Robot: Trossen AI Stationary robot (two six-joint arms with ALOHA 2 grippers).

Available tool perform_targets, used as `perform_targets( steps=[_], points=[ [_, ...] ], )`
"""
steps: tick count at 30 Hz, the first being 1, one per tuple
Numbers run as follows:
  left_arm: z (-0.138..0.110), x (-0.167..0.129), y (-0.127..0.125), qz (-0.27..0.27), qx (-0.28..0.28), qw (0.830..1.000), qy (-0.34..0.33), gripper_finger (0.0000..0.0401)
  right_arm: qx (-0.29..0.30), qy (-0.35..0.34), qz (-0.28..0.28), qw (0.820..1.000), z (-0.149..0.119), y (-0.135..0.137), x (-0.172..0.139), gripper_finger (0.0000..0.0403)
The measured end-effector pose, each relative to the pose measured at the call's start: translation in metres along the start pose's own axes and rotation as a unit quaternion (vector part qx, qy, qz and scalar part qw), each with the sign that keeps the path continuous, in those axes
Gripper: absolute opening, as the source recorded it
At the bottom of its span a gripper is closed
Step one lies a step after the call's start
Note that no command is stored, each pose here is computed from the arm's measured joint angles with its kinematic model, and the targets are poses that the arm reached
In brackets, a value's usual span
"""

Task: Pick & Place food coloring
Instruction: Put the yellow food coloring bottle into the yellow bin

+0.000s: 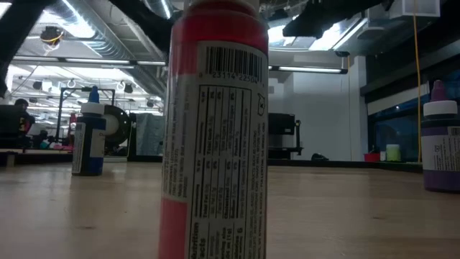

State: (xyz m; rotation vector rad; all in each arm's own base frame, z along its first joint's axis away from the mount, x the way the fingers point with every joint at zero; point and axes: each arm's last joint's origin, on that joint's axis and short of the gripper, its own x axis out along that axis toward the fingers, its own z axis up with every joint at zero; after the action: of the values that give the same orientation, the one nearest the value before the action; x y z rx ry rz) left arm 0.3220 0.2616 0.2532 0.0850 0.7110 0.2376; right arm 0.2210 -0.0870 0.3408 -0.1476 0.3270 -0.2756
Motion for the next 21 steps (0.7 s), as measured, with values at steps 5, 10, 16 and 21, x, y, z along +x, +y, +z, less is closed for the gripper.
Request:
perform_targets(
  steps=[5, 10, 16, 21],
  points=[
    [0.037, -0.053, -0.018, 0.006, -0.014, 0.997, -0.074, 0.0124, -0.021, 0.040, 0.010, 0.999, -0.008, 0.002, 0.000, 0.0116],
    [0.064, -0.095, -0.047, 0.009, -0.017, 0.991, -0.129, 0.0123, -0.046, 0.054, 0.015, 0.997, -0.011, 0.002, -0.001, 0.0116],
    [0.080, -0.122, -0.081, 0.041, -0.032, 0.989, -0.140, 0.0123, -0.052, 0.044, 0.064, 0.996, -0.012, 0.002, 0.001, 0.0138],
    [0.084, -0.133, -0.108, 0.063, -0.047, 0.989, -0.121, 0.0123, -0.037, 0.073, 0.102, 0.991, -0.023, 0.000, 0.014, 0.0198]
  ],
)
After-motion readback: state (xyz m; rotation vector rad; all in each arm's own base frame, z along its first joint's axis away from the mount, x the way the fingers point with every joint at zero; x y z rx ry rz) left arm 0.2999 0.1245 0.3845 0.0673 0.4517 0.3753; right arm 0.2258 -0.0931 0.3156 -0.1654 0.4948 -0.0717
